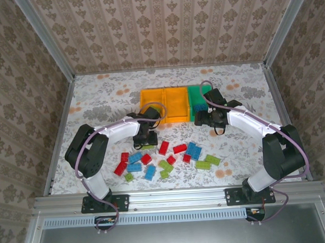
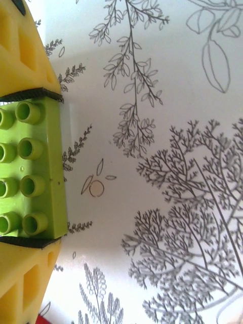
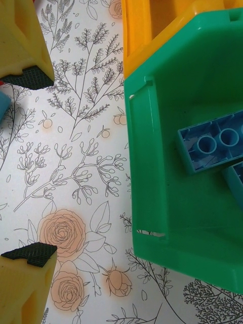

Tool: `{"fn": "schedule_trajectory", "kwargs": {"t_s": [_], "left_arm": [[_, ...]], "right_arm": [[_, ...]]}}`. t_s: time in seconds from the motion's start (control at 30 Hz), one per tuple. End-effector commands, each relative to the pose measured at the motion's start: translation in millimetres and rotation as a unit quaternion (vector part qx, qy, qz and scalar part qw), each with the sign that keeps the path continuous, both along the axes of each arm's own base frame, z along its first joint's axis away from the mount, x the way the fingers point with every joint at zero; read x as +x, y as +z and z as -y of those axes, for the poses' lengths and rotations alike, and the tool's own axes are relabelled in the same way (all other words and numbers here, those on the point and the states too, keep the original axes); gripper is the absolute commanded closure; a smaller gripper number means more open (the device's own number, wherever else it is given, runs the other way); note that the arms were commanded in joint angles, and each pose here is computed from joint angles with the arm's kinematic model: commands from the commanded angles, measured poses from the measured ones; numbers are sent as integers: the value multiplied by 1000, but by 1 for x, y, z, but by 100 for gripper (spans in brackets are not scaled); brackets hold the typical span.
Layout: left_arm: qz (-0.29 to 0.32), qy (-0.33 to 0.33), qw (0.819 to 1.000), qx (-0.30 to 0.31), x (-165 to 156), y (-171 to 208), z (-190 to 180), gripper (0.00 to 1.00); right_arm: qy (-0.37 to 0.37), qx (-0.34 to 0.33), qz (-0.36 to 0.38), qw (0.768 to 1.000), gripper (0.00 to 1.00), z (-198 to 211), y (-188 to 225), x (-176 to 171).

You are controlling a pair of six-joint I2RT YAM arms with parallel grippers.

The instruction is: Sort the legos into containers by color

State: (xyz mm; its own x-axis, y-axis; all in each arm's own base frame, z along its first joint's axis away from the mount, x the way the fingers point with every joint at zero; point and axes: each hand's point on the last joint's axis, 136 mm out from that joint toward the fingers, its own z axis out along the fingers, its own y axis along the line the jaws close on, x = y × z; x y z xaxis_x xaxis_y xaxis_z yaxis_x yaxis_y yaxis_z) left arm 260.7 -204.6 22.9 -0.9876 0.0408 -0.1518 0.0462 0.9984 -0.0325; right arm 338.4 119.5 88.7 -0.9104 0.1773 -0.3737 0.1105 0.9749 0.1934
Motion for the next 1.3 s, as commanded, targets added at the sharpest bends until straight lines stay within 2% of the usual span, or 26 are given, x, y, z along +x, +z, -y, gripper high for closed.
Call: {"fn": "schedule_trajectory", "kwargs": {"t_s": [0.0, 0.3, 0.47, 0.57, 0.67, 0.97, 1.1, 1.2, 1.27], "left_arm": [[26, -21, 999, -7, 20, 24, 5, 46], [109, -49, 992, -25, 79, 91, 15, 44], [138, -58, 988, -23, 119, 107, 15, 44], [145, -60, 987, -32, 141, 110, 17, 44], [149, -61, 986, -46, 159, 111, 22, 44], [149, -61, 984, -82, 184, 106, 37, 43], [141, -48, 984, -100, 187, 99, 39, 40], [133, -39, 983, -120, 186, 95, 42, 37], [131, -32, 982, -129, 185, 95, 42, 31]], "right_arm": [[-5, -2, 7, 1000, 17, 5, 5, -3], [7, -2, 5, 1000, 18, 2, 5, -12], [18, 8, 2, 1000, 19, -7, 1, -22], [52, 22, 17, 998, 19, -26, 4, -25], [119, 28, 42, 992, 19, -53, 11, -30], [301, -5, 79, 950, 15, -112, 18, -42], [378, -31, 76, 922, 11, -142, 12, -50], [431, -59, 73, 897, 9, -165, 4, -57], [455, -72, 68, 885, 8, -176, -2, -61]]}}
